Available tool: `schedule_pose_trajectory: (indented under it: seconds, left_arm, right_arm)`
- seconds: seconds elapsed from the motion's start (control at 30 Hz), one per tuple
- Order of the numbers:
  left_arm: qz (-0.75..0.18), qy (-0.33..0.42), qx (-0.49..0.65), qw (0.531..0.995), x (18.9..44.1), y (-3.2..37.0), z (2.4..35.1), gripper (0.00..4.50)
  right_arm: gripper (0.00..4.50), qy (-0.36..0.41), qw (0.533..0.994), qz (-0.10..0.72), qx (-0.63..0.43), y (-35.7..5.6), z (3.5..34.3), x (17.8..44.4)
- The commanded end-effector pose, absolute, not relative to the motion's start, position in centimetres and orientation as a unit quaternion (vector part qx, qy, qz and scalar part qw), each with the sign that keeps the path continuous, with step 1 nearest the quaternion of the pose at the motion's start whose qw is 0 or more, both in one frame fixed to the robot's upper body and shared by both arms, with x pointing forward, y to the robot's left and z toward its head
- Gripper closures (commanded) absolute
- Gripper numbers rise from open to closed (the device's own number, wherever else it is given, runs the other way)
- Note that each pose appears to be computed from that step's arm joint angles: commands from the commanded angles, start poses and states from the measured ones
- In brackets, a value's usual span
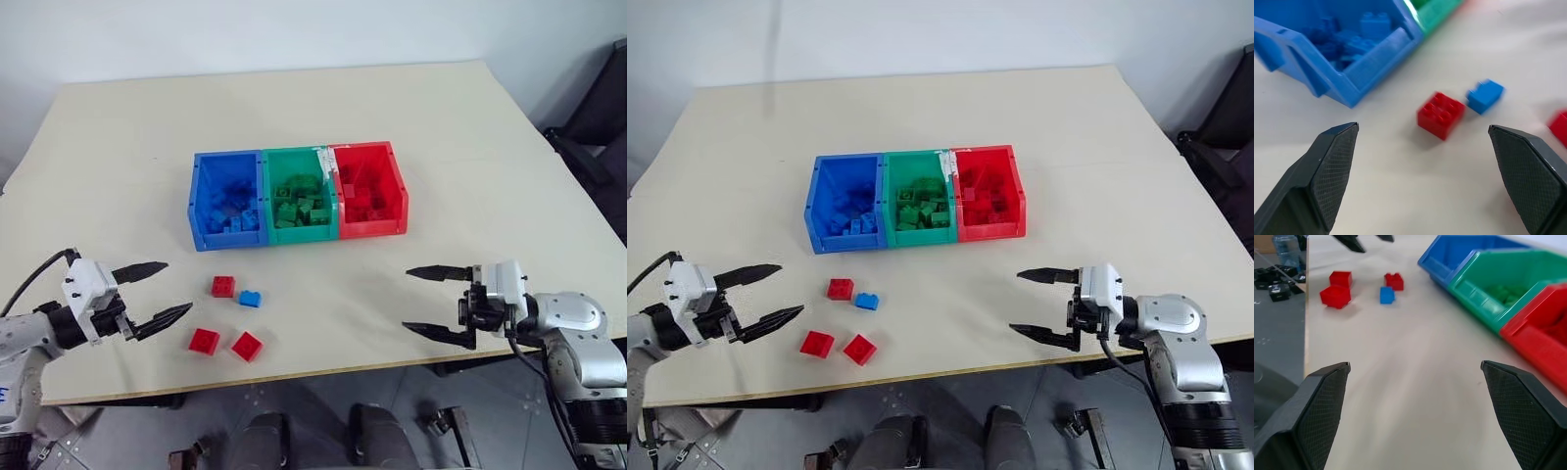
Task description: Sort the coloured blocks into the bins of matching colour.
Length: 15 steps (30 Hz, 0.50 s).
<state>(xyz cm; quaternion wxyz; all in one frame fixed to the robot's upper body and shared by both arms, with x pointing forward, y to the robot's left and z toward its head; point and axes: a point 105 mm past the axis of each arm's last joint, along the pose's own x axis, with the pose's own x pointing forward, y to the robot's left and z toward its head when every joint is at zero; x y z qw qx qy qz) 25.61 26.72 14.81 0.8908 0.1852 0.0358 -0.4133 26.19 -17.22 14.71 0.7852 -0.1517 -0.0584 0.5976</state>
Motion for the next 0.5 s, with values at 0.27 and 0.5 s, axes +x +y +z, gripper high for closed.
schedule_pose_trajectory:
  seconds: [0.27,0.5]
  left_arm:
    - [-0.582,0.078,0.28,0.759,26.7,18.2,15.3,0.0]
    - [-0.591,0.108,0.35,0.719,29.4,15.4,14.4,0.0]
  right_arm:
    - [0.02,-0.086,0.783,0.596,-0.152,-16.8,17.1,24.6]
    - [0.02,-0.093,0.79,0.587,-0.149,-16.3,18.2,23.9]
